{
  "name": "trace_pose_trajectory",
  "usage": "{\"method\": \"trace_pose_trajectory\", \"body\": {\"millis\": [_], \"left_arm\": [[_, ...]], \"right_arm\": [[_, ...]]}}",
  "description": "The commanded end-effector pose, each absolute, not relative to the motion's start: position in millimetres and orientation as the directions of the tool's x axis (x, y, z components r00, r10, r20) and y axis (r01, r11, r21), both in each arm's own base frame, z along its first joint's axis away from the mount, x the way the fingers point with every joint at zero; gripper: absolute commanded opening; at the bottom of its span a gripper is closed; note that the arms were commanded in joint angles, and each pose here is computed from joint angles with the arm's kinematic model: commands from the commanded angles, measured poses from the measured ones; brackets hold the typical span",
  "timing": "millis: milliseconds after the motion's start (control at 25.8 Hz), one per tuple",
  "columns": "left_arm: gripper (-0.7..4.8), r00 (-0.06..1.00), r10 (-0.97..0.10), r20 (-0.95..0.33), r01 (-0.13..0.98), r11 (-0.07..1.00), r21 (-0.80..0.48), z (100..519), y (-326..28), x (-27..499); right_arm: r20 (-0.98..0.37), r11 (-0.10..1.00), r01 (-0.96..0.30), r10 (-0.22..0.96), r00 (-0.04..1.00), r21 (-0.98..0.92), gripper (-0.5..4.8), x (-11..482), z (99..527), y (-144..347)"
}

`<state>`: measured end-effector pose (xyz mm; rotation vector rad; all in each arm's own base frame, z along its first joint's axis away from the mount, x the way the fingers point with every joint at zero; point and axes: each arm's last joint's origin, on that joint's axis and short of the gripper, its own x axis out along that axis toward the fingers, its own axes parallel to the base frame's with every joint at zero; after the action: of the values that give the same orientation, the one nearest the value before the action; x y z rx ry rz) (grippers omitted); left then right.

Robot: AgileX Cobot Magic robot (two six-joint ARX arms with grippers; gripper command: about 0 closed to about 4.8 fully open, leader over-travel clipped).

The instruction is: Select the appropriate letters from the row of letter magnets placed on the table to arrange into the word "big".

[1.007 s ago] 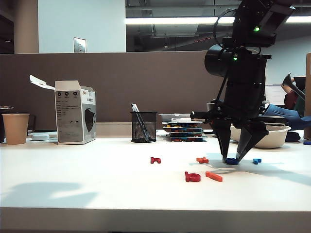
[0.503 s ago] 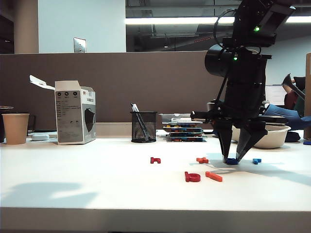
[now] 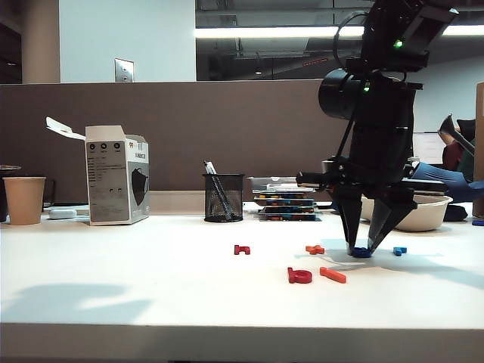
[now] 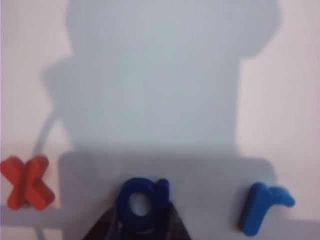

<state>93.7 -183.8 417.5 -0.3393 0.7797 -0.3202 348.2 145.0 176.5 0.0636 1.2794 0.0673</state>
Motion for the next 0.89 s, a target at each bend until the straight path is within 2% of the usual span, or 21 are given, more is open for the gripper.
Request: {"method": "trace_pose_trajectory", "body": {"millis": [39,542,891], "left_arm": [[-0.05,0.673,-0.406,-0.618,0.156,0.895,-0.418,419,-183,93],[-0.05,0.674,-0.406,-0.618,0.156,0.895,-0.418,419,-183,93],[-0.05,0.673,-0.406,-0.618,0.156,0.895,-0.418,419,-183,93]], "right_arm": [[-0.961,0.997,-0.023,0.082,0.264,0.079,0.95,348,182,146],[-0.979,0.999,-0.019,0.054,0.196,0.051,0.95,335,200,141],[-0.970,0.997,-0.049,0.076,0.230,0.066,0.95,314,218,143]]}}
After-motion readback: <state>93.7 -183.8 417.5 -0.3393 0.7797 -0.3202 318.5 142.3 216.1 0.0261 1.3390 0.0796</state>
